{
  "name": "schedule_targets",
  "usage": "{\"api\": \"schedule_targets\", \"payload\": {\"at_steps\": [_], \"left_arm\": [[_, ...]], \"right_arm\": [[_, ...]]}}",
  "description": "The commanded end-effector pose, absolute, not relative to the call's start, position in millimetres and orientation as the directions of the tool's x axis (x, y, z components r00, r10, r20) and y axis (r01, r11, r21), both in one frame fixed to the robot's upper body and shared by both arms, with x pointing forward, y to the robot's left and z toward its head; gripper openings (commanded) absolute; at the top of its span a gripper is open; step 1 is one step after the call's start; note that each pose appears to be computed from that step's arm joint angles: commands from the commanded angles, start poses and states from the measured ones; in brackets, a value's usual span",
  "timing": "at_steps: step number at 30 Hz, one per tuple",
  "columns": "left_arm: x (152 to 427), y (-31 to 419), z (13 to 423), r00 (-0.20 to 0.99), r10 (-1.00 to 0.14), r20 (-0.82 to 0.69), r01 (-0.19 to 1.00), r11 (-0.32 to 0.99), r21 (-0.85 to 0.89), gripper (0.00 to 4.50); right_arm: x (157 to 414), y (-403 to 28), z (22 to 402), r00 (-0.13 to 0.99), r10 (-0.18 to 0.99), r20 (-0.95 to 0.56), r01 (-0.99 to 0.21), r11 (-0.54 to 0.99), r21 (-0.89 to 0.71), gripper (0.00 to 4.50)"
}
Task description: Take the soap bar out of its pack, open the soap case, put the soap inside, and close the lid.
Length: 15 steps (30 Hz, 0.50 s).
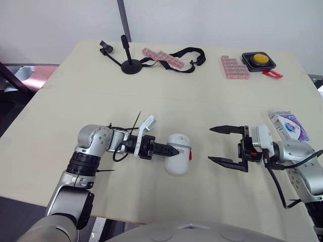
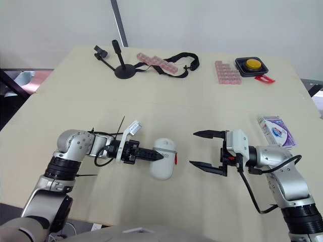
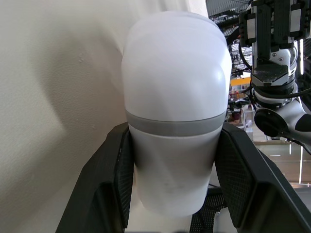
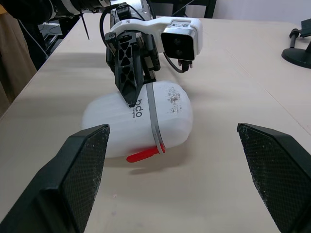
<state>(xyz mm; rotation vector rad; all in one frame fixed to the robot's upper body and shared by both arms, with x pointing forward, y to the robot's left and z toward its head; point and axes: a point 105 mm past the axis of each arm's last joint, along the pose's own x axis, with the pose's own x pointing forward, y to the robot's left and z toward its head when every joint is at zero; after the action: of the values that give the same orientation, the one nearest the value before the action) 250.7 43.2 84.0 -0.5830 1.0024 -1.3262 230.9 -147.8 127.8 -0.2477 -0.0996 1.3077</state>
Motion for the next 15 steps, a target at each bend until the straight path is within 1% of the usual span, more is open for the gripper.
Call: {"api": "schedule_targets", "payload": {"at_steps": [1,2,4,6,8,9,14,15], "left_arm": [[251,45,82,-0.065,-0.956,-0.287,0.537,0.209,-0.817,1.89],[251,45,82,-0.066,-0.956,-0.287,0.538,0.208,-0.817,1.89],[257,47,80,-0.047,-0.953,-0.299,0.549,0.226,-0.805,2.92],[261,48,79,-0.032,-0.952,-0.305,0.556,0.237,-0.796,3.54],[266,50,79,-0.015,-0.948,-0.317,0.574,0.251,-0.78,4.32],[268,50,79,-0.011,-0.948,-0.319,0.577,0.254,-0.776,4.48],[273,54,79,0.005,-0.942,-0.336,0.613,0.268,-0.743,4.48],[275,57,79,0.01,-0.939,-0.344,0.636,0.272,-0.722,4.48]], "right_arm": [[229,-146,135,0.254,0.965,-0.059,-0.934,0.229,-0.272,4.48],[229,-146,135,0.254,0.965,-0.059,-0.934,0.229,-0.272,4.48],[229,-146,134,0.257,0.964,-0.064,-0.935,0.231,-0.269,4.5],[230,-146,134,0.258,0.964,-0.067,-0.936,0.232,-0.266,4.5],[230,-147,133,0.259,0.964,-0.069,-0.936,0.232,-0.264,4.5],[230,-147,133,0.259,0.963,-0.069,-0.936,0.232,-0.263,4.5],[230,-146,132,0.258,0.964,-0.069,-0.937,0.232,-0.26,4.5],[230,-146,131,0.259,0.963,-0.071,-0.937,0.233,-0.259,4.5]]}}
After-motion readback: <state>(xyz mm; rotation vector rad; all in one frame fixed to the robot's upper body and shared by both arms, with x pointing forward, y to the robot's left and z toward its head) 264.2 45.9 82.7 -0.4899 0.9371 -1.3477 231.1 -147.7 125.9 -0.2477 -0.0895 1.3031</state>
